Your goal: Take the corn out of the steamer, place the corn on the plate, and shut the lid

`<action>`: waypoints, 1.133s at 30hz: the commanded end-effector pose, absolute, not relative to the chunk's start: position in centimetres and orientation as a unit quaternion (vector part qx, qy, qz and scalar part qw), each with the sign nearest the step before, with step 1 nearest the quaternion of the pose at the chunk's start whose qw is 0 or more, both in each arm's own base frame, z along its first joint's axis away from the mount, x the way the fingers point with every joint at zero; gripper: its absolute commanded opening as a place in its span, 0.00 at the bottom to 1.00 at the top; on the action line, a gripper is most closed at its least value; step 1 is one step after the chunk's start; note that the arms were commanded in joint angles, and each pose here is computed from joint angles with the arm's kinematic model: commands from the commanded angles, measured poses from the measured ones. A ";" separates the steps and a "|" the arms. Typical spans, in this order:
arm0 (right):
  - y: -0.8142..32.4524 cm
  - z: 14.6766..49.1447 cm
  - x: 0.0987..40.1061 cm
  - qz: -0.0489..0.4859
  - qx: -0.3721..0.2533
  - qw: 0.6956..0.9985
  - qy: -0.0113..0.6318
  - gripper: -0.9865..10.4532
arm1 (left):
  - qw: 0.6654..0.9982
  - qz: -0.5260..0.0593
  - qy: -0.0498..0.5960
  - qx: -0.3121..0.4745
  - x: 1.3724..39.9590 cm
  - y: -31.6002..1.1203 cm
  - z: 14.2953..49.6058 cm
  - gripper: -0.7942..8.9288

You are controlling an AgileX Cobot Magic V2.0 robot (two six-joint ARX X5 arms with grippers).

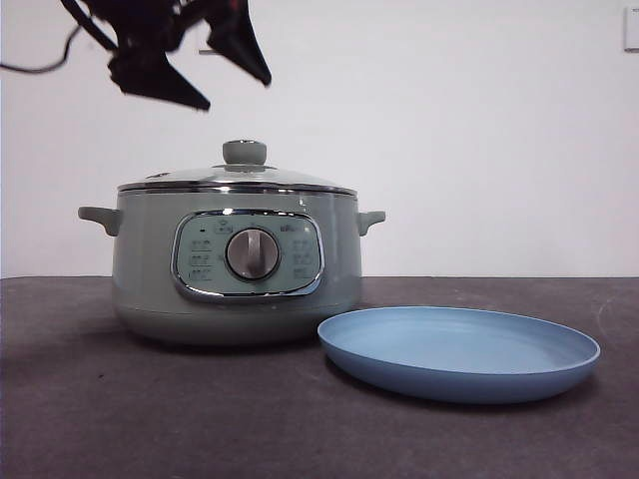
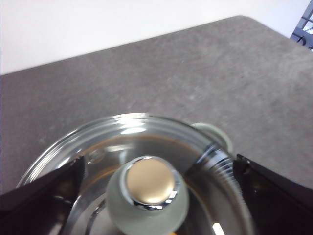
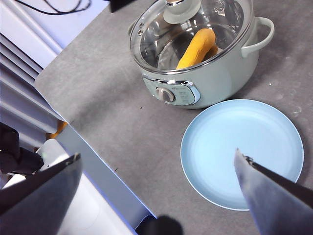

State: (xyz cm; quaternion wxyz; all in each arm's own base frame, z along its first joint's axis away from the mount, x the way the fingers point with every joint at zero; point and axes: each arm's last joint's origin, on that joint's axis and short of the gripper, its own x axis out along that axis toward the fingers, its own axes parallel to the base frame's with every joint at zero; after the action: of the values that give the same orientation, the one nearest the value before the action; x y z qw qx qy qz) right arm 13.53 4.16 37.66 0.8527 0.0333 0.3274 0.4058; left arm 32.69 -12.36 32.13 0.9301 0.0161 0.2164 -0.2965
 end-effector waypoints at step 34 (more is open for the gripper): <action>4.2 37.7 13.6 0.406 0.032 0.853 0.325 0.61 | 0.925 -0.255 0.276 0.056 34.7 -15.8 26.9 0.07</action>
State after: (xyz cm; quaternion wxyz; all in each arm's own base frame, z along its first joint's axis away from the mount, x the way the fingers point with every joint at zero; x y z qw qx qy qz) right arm 13.52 4.16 37.66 0.8526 0.0334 0.3275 0.4058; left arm 34.78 -15.68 27.72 0.9308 0.0554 0.2578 -0.2530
